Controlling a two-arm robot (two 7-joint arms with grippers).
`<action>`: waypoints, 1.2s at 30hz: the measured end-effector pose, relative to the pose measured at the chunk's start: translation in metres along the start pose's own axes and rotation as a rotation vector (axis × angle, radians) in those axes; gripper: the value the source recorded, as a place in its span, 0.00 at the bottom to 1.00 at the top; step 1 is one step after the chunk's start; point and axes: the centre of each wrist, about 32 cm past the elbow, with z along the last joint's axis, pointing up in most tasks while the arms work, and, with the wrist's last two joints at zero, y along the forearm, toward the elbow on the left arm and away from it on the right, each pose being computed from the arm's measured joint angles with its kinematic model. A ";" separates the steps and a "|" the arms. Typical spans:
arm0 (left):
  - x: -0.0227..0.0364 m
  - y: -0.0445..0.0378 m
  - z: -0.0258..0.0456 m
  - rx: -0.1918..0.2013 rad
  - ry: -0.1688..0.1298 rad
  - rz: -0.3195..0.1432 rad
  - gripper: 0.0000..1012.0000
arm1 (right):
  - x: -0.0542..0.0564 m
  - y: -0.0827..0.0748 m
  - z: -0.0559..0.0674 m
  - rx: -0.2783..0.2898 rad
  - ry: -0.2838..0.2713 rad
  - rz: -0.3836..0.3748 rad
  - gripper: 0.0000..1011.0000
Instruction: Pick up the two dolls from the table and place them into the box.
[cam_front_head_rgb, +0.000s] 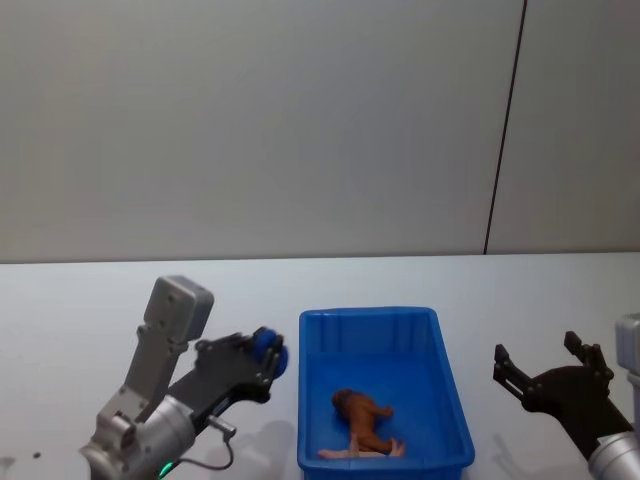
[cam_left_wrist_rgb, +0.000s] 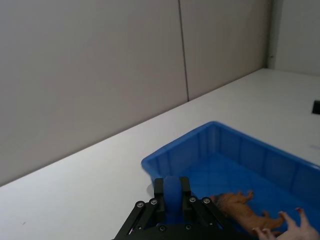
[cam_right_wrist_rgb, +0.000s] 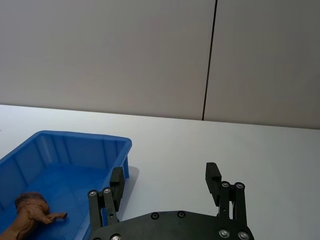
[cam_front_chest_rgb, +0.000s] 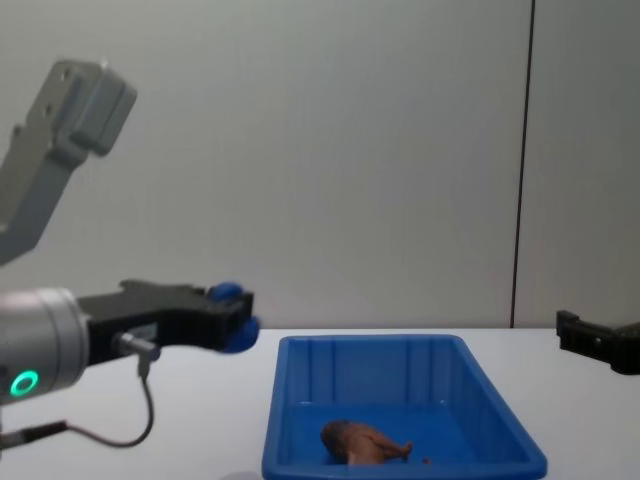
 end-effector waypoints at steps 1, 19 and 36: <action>-0.0001 -0.0009 0.0013 -0.007 0.001 -0.009 0.17 | 0.000 0.000 0.000 0.000 0.000 0.000 0.99; -0.0124 -0.0340 0.0161 -0.126 0.053 -0.232 0.44 | 0.000 0.000 0.000 0.000 0.000 0.000 0.99; -0.0179 -0.0461 0.0193 -0.154 0.069 -0.296 0.94 | 0.000 0.000 0.000 0.000 0.000 0.000 0.99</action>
